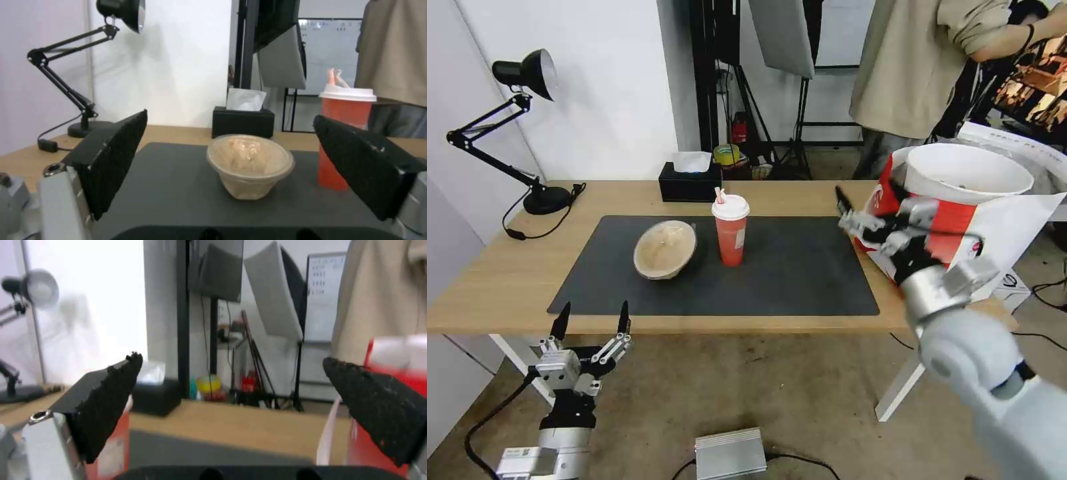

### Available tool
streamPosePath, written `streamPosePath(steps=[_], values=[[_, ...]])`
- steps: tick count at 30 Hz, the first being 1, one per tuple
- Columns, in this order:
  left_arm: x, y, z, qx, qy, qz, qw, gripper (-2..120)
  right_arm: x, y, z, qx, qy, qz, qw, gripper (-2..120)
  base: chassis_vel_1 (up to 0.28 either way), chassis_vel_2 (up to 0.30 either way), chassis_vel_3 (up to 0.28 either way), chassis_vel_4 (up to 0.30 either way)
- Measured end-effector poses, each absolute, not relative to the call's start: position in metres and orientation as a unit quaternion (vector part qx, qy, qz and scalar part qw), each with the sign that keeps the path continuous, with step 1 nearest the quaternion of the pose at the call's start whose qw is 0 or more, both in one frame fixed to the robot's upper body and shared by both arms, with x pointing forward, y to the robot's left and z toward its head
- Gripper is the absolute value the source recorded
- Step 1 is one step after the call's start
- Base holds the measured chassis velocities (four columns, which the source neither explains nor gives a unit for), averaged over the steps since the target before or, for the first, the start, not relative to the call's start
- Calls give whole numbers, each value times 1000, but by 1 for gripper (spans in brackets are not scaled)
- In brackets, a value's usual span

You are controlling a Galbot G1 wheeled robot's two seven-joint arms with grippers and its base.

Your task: Pick up the trash from the table and place it into the takeout bag.

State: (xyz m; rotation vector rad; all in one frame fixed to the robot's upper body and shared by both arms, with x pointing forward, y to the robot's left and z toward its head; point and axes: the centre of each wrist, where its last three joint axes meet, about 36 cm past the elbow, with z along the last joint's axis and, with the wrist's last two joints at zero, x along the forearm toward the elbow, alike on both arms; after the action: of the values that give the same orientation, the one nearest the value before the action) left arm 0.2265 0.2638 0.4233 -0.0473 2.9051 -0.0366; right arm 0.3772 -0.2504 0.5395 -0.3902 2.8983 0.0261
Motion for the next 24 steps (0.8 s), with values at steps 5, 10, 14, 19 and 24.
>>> streamPosePath(steps=[5,10,14,19,24], values=[[225,262,423,-19,993,-16,118,100,350,-238,506,-133,988,7,73,100,0,0,0,0],[224,262,422,-20,993,-16,119,100,336,-232,493,-133,989,-1,65,100,0,0,0,0],[222,262,420,-21,992,-16,120,100,328,-230,484,-132,990,-14,54,100,0,0,0,0],[221,262,418,-21,992,-15,121,100,321,-227,475,-126,991,-22,36,100,0,0,0,0],[221,263,419,-20,992,-12,123,100,314,-223,468,-124,991,-29,26,100,0,0,0,0]])
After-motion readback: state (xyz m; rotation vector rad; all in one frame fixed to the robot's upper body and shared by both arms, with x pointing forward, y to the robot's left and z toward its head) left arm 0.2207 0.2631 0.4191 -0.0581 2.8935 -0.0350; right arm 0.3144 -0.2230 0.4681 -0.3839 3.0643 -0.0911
